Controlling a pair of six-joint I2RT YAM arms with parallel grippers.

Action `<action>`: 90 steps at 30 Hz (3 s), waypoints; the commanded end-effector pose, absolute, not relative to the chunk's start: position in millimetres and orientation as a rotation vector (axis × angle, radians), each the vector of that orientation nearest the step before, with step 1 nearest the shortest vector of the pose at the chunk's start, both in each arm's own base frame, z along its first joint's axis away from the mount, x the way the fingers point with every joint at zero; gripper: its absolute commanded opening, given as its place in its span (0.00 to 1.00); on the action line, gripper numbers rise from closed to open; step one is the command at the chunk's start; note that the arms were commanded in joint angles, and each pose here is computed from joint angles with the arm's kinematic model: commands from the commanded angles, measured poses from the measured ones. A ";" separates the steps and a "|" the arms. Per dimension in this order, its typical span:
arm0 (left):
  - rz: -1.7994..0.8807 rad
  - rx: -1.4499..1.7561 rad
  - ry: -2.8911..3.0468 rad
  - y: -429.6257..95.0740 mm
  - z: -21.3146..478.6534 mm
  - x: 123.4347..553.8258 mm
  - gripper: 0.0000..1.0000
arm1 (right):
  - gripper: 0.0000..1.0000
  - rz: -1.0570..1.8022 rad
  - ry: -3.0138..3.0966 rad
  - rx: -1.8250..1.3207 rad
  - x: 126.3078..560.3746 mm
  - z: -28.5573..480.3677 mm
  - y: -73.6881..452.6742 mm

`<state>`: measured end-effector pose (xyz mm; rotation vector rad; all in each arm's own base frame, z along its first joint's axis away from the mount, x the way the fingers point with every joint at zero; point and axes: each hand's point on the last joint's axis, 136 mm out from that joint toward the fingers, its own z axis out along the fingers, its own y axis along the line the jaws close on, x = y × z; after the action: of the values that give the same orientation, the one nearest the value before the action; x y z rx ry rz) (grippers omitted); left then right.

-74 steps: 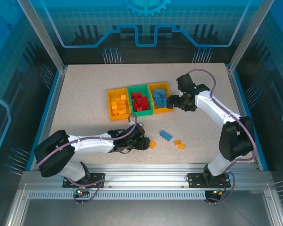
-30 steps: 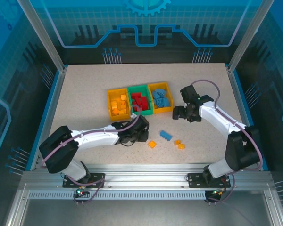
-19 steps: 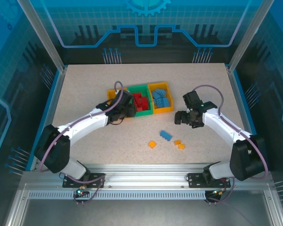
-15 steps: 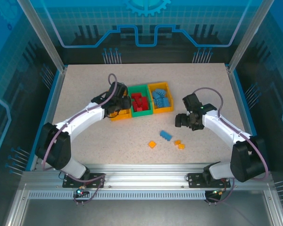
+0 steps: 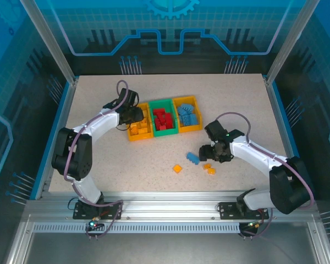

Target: Sort the legos into containers by color

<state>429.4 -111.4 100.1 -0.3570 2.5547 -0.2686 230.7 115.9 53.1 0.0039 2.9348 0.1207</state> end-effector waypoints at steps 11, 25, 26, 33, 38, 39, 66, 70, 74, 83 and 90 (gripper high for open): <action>-0.387 -0.374 2.486 -119.7 129.2 423.0 0.78 | 0.72 0.259 2.816 -0.428 224.4 64.0 158.2; -0.470 -0.288 2.457 -143.6 142.2 376.9 0.99 | 0.71 0.141 2.906 -0.727 230.1 40.5 187.9; -0.478 -0.293 2.454 -143.6 142.3 373.2 0.99 | 0.69 0.129 2.910 -0.741 231.7 38.5 189.9; -0.481 -0.326 2.460 -135.9 137.0 347.6 0.99 | 0.39 0.073 2.938 -0.771 235.6 29.4 193.4; -0.487 -0.332 2.451 -132.5 137.2 330.1 0.99 | 0.24 0.069 2.875 -0.748 244.7 47.0 193.3; -0.483 -0.326 2.451 -132.8 137.2 327.4 0.99 | 0.23 0.082 2.859 -0.738 248.2 53.1 195.0; -0.532 0.446 2.614 -294.2 76.7 232.2 0.99 | 0.24 0.179 2.766 -0.164 489.6 104.0 181.8; -0.512 0.644 2.602 -316.9 65.7 219.5 0.99 | 0.32 0.200 2.785 -0.171 494.0 97.2 185.4; -0.521 0.747 2.602 -329.1 54.9 213.0 0.98 | 0.48 0.211 2.798 -0.179 493.1 97.6 187.2; -0.486 0.871 2.611 -329.4 36.5 207.6 0.94 | 0.80 0.316 2.738 -0.173 481.9 141.4 193.4; -0.416 0.921 2.624 -330.1 22.5 212.7 0.78 | 0.84 0.328 2.700 -0.145 441.3 170.1 176.7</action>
<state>211.8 -323.3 21.2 0.8591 2.6428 -0.4198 456.1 187.1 142.1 -0.1810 2.7419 0.2992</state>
